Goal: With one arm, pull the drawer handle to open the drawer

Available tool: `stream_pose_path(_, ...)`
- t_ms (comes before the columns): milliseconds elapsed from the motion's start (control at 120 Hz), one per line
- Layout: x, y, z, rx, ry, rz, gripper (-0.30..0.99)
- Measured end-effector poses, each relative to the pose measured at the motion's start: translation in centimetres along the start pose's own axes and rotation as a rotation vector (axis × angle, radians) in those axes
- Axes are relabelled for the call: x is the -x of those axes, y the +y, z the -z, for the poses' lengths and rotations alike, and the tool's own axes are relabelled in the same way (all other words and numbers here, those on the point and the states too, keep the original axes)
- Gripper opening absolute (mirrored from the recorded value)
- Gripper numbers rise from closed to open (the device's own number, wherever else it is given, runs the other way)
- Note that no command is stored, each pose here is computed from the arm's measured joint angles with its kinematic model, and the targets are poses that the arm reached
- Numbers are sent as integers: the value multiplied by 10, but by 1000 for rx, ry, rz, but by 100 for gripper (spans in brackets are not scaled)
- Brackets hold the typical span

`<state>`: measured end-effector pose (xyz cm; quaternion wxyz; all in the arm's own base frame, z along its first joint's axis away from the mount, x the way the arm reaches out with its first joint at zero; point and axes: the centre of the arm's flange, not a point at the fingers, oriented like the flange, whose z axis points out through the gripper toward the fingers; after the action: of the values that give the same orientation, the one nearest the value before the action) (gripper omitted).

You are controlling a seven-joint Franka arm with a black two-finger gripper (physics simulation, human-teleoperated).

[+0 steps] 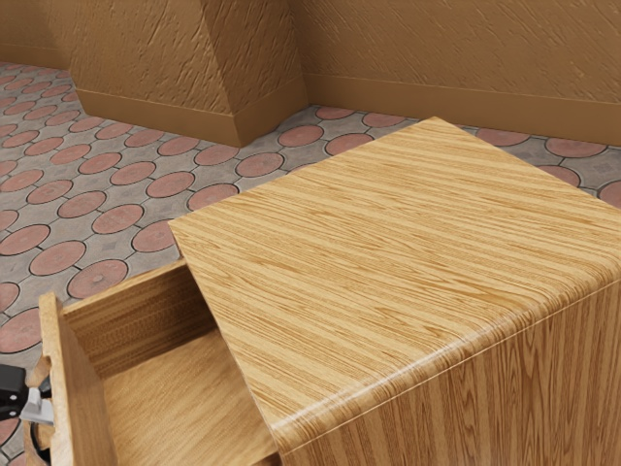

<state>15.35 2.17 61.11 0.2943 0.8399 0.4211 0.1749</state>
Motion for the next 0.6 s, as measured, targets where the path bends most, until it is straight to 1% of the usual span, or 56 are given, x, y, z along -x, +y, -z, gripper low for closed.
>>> stream_pose_path(167, -1, -14, 11, 8, 20, 39, 69)
stream_pose_path(325, 7, -20, 13, 2, 10, 19, 68)
stream_pose_path(408, 10, -27, 20, 14, 6, 14, 68)
stream_pose_path(600, 13, -51, 37, 27, 21, 38, 69)
